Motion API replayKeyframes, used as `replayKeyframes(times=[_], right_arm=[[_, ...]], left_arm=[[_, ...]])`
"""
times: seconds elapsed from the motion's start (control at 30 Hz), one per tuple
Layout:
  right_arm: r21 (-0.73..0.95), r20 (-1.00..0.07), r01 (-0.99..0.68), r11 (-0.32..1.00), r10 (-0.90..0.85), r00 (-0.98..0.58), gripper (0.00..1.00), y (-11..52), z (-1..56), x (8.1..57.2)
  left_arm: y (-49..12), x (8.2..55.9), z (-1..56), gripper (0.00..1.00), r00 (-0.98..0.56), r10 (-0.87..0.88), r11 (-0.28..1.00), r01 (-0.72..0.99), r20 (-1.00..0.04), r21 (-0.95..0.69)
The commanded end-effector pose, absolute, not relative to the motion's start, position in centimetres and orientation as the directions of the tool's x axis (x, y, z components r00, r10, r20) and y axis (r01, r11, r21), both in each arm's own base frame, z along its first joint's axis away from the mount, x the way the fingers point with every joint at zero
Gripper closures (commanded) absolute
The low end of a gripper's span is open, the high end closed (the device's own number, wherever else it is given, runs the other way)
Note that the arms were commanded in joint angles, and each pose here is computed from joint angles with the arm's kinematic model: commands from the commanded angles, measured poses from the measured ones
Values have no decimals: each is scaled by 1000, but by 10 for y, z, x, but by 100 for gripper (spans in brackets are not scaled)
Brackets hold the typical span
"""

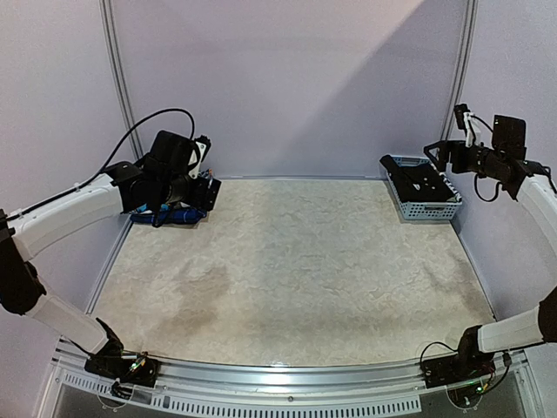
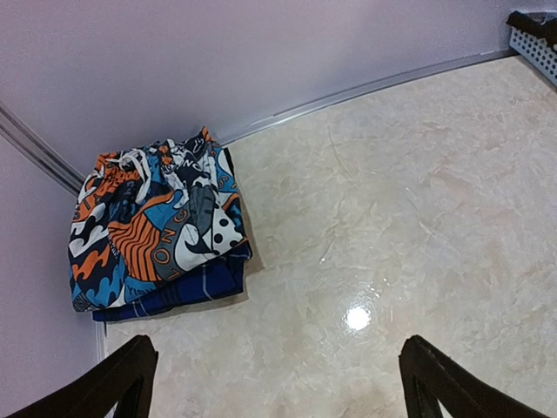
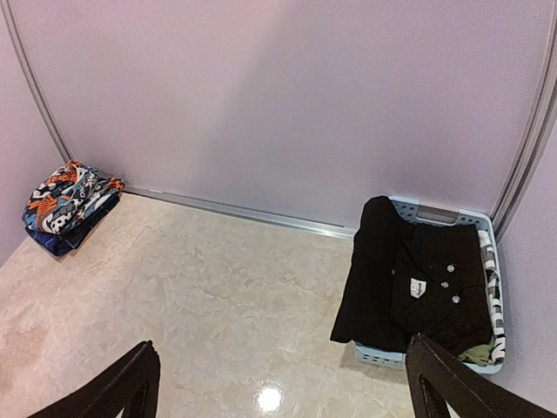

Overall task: Fold and stack the mixed laundry pile
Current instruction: Pick up the crumpled shirt from the bin.

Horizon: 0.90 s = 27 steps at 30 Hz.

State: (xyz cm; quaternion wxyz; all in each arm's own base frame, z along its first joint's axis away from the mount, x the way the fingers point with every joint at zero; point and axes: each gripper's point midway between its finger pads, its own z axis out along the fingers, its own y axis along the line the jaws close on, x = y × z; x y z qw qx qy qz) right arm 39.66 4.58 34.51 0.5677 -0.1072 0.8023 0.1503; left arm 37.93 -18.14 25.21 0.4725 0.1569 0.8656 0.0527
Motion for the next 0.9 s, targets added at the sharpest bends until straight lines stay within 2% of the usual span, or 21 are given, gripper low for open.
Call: replayKeyframes(times=[0.0, 0.13, 0.2, 0.3, 0.37, 0.5, 0.6, 0.87], right_arm=[[108, -944, -398, 911, -31, -327, 1, 55, 341, 382], [12, -936, -507, 862, -169, -309, 1, 67, 345, 370], [-46, -917, -484, 874, -228, -326, 2, 58, 348, 377], [-77, -846, -432, 898, -289, -449, 16, 39, 338, 405], [-101, -771, -411, 906, -333, -544, 25, 25, 311, 432], [-140, -641, -384, 913, -379, -667, 33, 2, 258, 476], [-93, -578, -397, 913, -374, -726, 40, 1, 220, 504], [126, -540, -427, 896, -299, -787, 37, 30, 156, 537]], left_arm=[[-172, 375, 258, 0, -495, 299, 953, 203, -816, 226], [-172, 374, 261, 1, -485, 296, 953, 206, -823, 221], [-173, 373, 261, 0, -487, 296, 953, 213, -822, 217], [-176, 373, 259, 1, -489, 296, 951, 227, -821, 208], [-178, 373, 258, 1, -491, 294, 951, 235, -820, 201], [-182, 371, 256, 1, -496, 289, 950, 251, -819, 183], [-184, 372, 252, 1, -503, 292, 949, 260, -813, 180], [-185, 372, 249, 1, -509, 305, 945, 266, -805, 190]])
